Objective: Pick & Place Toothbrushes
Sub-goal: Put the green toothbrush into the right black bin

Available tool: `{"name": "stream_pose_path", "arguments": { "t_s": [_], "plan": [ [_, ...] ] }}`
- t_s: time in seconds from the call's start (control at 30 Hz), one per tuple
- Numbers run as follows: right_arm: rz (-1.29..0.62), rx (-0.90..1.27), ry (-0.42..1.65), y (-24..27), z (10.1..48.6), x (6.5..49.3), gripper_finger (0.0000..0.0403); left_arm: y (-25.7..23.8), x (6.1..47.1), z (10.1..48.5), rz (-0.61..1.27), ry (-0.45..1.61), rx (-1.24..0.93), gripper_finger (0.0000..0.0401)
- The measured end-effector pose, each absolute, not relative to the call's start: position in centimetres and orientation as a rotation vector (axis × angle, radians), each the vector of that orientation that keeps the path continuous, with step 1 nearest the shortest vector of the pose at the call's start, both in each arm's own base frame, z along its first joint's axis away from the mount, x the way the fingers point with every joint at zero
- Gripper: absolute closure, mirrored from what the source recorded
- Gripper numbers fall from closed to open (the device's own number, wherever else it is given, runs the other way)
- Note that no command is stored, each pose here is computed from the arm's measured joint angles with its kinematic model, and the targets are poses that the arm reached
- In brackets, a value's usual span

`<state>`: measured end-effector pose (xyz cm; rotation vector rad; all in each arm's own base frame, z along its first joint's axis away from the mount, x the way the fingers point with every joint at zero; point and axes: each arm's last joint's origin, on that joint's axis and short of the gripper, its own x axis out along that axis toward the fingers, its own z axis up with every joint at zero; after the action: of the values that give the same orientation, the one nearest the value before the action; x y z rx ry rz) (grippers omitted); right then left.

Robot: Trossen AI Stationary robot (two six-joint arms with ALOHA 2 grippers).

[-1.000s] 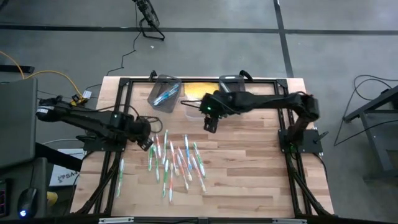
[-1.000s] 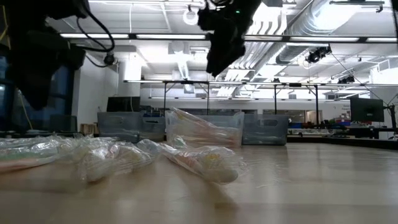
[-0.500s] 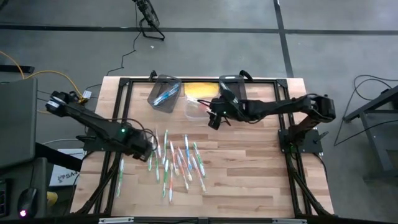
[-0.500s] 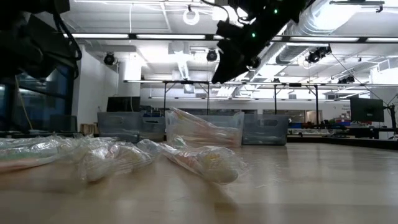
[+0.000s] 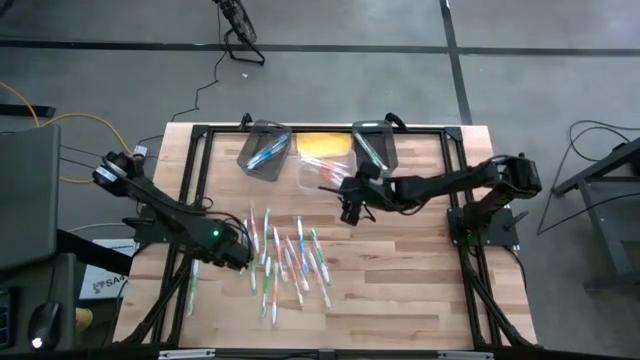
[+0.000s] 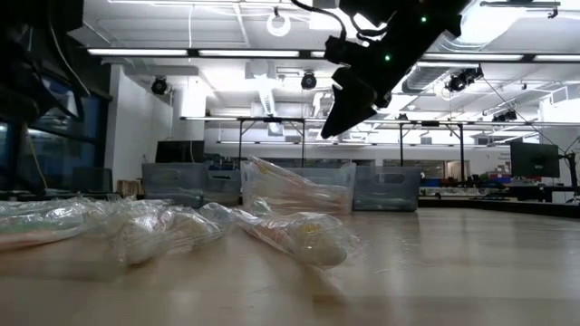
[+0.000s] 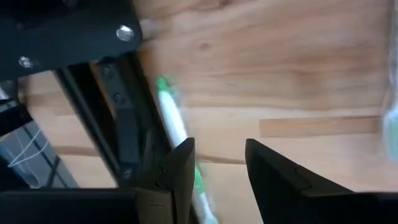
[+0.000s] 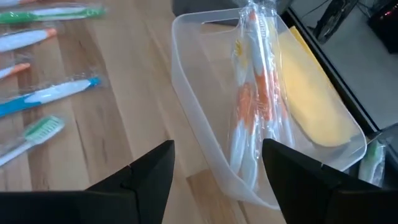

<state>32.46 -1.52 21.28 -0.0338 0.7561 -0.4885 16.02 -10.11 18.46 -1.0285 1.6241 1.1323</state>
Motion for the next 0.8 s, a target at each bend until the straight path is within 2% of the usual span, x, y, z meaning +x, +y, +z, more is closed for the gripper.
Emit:
{"name": "stream_pose_path", "arguments": {
  "t_s": [0.47,0.8],
  "plan": [
    [-0.485,-0.068,0.732,-0.9,21.5,32.6,0.0167,-11.5,15.4,15.0,1.334,1.797,-0.956,0.0266],
    [-0.470,-0.095,0.695,-0.9,22.0,32.8,0.0167,-12.2,14.5,12.7,1.285,1.779,-1.058,0.0266]
  ]
}}
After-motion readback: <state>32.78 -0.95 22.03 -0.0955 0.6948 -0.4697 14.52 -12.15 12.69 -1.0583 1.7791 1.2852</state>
